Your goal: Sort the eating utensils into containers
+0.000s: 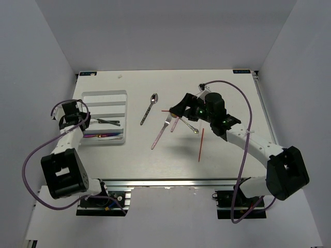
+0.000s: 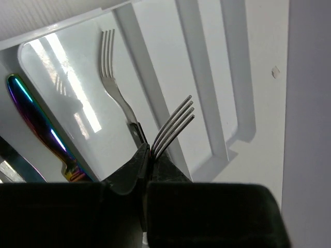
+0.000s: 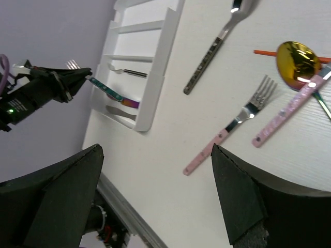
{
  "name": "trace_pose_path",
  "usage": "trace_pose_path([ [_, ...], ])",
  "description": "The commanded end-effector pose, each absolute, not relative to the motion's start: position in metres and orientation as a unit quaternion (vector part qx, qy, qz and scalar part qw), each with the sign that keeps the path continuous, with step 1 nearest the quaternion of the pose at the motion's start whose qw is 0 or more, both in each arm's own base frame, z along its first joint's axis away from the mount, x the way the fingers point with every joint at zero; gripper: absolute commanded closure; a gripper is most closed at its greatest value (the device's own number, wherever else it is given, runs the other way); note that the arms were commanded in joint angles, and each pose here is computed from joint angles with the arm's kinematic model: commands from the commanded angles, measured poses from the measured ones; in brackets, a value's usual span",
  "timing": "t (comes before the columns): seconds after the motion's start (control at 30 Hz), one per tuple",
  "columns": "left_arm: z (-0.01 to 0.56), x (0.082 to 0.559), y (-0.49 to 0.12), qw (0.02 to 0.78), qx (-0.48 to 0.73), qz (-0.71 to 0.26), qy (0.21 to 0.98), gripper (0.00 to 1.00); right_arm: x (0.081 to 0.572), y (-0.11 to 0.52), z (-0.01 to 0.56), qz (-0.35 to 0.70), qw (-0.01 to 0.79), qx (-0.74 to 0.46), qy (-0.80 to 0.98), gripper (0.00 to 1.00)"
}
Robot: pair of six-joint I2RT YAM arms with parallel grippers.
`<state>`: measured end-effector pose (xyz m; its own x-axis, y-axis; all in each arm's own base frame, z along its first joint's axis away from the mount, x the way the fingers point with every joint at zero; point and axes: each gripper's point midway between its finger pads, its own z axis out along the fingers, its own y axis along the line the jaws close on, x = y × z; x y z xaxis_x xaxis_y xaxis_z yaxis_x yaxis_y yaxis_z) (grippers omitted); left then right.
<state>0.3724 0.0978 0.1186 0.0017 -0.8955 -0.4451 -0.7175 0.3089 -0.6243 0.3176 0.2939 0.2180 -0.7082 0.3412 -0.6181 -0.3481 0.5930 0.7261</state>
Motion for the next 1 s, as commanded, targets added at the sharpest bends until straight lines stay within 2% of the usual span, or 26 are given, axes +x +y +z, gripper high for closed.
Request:
trace_pose_path([
  [0.0,0.130,0.390,0.116,0.441,-0.606,-0.101,0.655,1.00,0.319,0.280,0.202,0.399,0.393,-0.015,0.828,0.11],
  [0.2,0.101,0.393,0.133,0.427,-0.633,-0.081,0.640,0.99,0.318,0.282,0.183,0.391,0.376,-0.023,0.840,0.11],
  [0.27,0.095,0.394,0.134,0.421,-0.636,-0.086,0.641,0.83,0.319,0.284,0.179,0.390,0.371,-0.027,0.842,0.11],
  [0.33,0.096,0.396,0.131,0.423,-0.631,-0.095,0.643,0.55,0.320,0.287,0.180,0.389,0.371,-0.034,0.842,0.11],
  [0.37,0.098,0.396,0.129,0.422,-0.631,-0.099,0.644,0.32,0.323,0.287,0.173,0.378,0.367,-0.035,0.849,0.11],
  [0.43,0.112,0.400,0.125,0.437,-0.619,-0.119,0.642,0.20,0.328,0.287,0.168,0.329,0.364,-0.025,0.871,0.11],
  [0.47,0.118,0.401,0.123,0.438,-0.615,-0.125,0.644,0.03,0.330,0.289,0.153,0.300,0.350,-0.022,0.887,0.11],
  [0.5,0.127,0.402,0.121,0.443,-0.604,-0.127,0.650,0.02,0.319,0.292,0.139,0.264,0.330,-0.023,0.906,0.11],
  [0.53,0.133,0.402,0.121,0.446,-0.600,-0.130,0.652,0.02,0.333,0.290,0.148,0.228,0.352,-0.003,0.908,0.11],
  [0.67,0.180,0.403,0.113,0.473,-0.538,-0.134,0.685,0.02,0.327,0.300,0.128,0.100,0.362,0.031,0.926,0.11],
  [0.73,0.202,0.399,0.107,0.492,-0.503,-0.135,0.698,0.02,0.330,0.314,0.133,0.099,0.366,0.048,0.924,0.11],
  [0.83,0.214,0.384,0.090,0.492,-0.439,-0.136,0.739,0.02,0.328,0.328,0.110,0.076,0.358,0.079,0.927,0.11],
  [0.93,0.197,0.362,0.079,0.473,-0.400,-0.122,0.775,0.02,0.323,0.346,0.096,0.071,0.355,0.082,0.928,0.15],
  [0.97,0.208,0.357,0.076,0.497,-0.383,-0.126,0.768,0.02,0.325,0.355,0.100,0.077,0.361,0.082,0.926,0.16],
])
